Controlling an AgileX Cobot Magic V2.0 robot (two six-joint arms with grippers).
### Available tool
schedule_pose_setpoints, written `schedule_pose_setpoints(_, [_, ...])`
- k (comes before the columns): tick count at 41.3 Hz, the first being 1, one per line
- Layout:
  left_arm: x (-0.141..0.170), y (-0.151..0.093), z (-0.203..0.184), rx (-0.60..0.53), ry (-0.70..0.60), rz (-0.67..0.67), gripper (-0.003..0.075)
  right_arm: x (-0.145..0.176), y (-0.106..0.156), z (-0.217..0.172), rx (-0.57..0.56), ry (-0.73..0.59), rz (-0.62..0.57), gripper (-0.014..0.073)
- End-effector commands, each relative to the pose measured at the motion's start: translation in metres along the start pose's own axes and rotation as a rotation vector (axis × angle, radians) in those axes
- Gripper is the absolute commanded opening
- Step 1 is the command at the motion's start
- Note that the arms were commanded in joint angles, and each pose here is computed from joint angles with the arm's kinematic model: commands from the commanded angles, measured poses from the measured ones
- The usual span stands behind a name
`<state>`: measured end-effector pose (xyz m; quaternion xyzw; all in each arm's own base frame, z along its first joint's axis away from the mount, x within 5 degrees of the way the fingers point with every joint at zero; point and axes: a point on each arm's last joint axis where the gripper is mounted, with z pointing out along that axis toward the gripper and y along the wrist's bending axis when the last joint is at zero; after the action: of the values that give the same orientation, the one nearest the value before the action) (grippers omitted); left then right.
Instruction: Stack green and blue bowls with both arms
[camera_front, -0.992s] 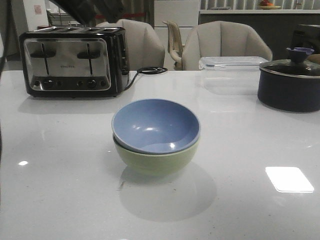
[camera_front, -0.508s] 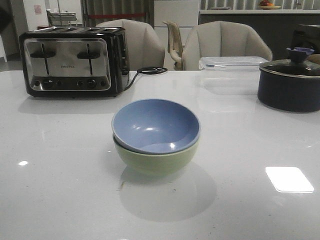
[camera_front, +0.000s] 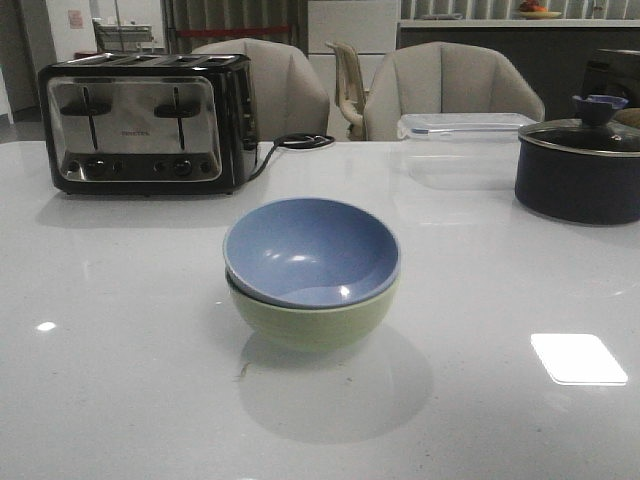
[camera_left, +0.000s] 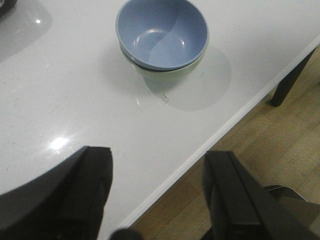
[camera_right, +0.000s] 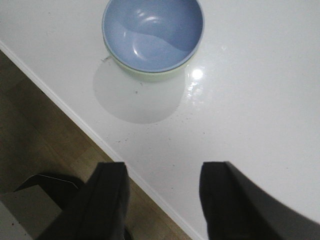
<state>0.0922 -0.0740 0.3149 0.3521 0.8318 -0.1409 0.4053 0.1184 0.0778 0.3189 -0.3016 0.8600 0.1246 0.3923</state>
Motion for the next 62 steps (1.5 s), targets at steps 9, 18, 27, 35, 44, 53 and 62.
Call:
schedule_pose_setpoints(9, [-0.013,0.001,-0.006,-0.014,-0.105,-0.01,0.0231,-0.012,0.0,-0.007,0.002,-0.09,0.02,0.0167])
schedule_pose_setpoints(18, [-0.013,0.001,-0.006,-0.013,-0.106,-0.011,0.01,-0.012,0.0,-0.007,0.001,-0.091,0.021,0.0039])
schedule_pose_setpoints(27, [-0.014,0.001,-0.006,-0.015,-0.12,-0.016,0.0099,-0.011,0.0,-0.007,0.0,-0.09,0.022,0.0039])
schedule_pose_setpoints(35, [-0.015,0.001,-0.006,-0.015,-0.121,-0.016,0.0099,-0.011,0.0,-0.007,0.0,-0.09,0.022,0.0039])
schedule_pose_setpoints(44, [-0.015,0.001,-0.006,-0.015,-0.121,-0.016,0.0099,-0.011,0.0,-0.007,0.0,-0.09,0.022,0.0039])
schedule_pose_setpoints(53, [0.01,0.012,-0.033,-0.235,-0.288,0.012,0.0099,-0.011,0.0,-0.007,0.0,-0.09,0.022,0.0039])
schedule_pose_setpoints(62, [0.065,0.012,-0.041,-0.516,-0.466,-0.072,0.0099,-0.011,0.0,-0.007,0.0,-0.09,0.022,0.0039])
